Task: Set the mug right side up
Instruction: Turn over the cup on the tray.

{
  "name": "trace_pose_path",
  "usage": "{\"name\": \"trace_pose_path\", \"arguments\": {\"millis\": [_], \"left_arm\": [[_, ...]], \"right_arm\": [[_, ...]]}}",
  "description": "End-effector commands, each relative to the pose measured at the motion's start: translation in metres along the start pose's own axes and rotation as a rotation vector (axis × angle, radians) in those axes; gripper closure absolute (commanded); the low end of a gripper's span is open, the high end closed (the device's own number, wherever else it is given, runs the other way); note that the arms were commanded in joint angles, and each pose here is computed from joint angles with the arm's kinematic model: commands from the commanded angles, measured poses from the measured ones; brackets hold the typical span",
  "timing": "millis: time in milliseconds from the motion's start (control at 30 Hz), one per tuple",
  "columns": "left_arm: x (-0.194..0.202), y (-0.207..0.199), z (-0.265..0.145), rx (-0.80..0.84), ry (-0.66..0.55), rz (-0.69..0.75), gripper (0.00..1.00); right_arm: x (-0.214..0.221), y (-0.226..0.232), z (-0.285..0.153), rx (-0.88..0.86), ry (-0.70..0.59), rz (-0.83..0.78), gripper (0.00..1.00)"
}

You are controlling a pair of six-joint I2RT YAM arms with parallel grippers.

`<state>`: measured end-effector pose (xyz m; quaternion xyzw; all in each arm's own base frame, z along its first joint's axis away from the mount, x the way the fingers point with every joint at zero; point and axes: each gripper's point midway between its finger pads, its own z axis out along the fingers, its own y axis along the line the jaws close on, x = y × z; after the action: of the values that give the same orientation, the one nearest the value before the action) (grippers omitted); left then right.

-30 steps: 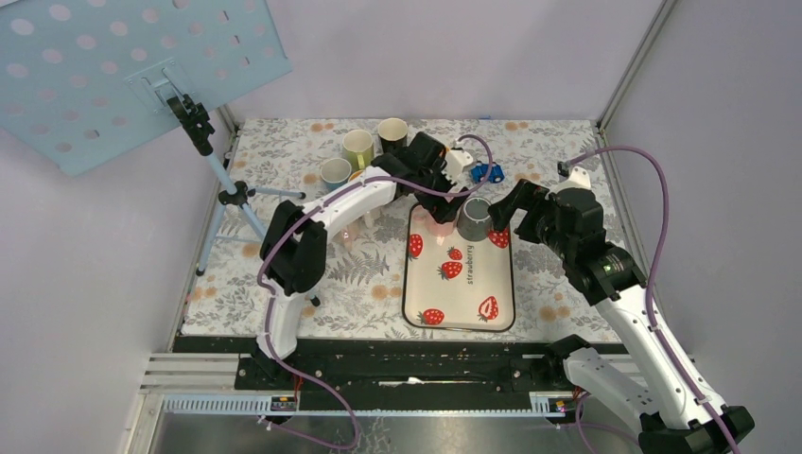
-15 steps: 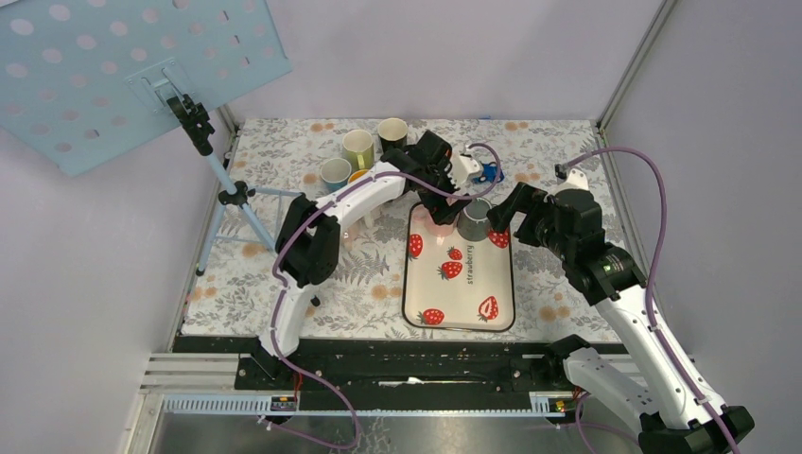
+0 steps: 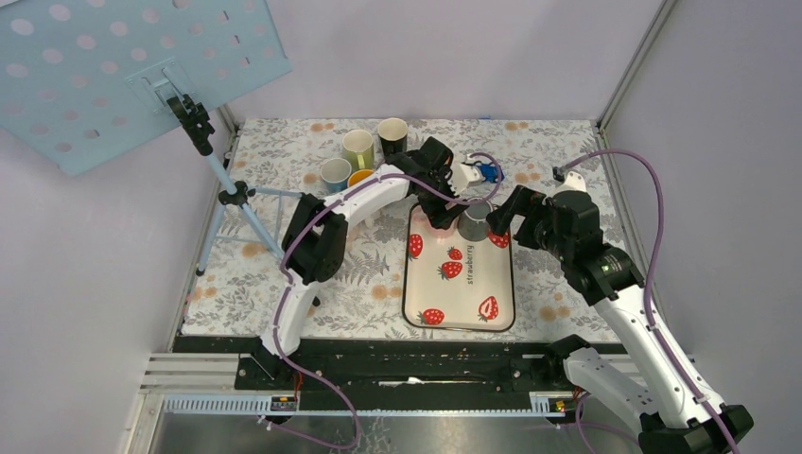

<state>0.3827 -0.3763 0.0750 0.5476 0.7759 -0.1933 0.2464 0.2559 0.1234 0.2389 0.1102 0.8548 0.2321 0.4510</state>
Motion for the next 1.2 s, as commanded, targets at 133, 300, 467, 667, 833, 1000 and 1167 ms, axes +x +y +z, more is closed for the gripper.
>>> {"name": "trace_pose_path", "arguments": {"millis": [133, 300, 467, 667, 833, 1000, 1167], "left_arm": [[-0.019, -0.009, -0.018, -0.023, -0.075, -0.118, 0.38], [-0.011, -0.021, -0.022, -0.046, -0.083, -0.233, 0.47], [0.000, -0.029, -0.027, -0.122, -0.058, -0.343, 0.36], [0.013, -0.044, -0.021, -0.144, 0.006, -0.300, 0.05], [0.008, -0.046, -0.017, -0.134, 0.045, -0.202, 0.01], [0.002, -0.042, -0.019, -0.120, 0.080, -0.126, 0.01], [0.005, -0.039, -0.011, -0.099, 0.129, -0.107, 0.01]], "right_arm": [[0.004, 0.000, 0.000, -0.017, -0.001, 0.006, 0.00], [0.009, -0.001, 0.004, -0.025, 0.007, 0.008, 0.00], [0.014, -0.002, 0.009, -0.035, 0.014, 0.018, 0.00], [0.019, 0.000, 0.013, -0.052, 0.034, 0.018, 0.00], [0.020, 0.000, 0.013, -0.056, 0.038, 0.018, 0.00], [0.020, 0.002, 0.011, -0.062, 0.041, 0.018, 0.00], [0.020, 0.001, 0.008, -0.057, 0.046, 0.011, 0.00]]}}
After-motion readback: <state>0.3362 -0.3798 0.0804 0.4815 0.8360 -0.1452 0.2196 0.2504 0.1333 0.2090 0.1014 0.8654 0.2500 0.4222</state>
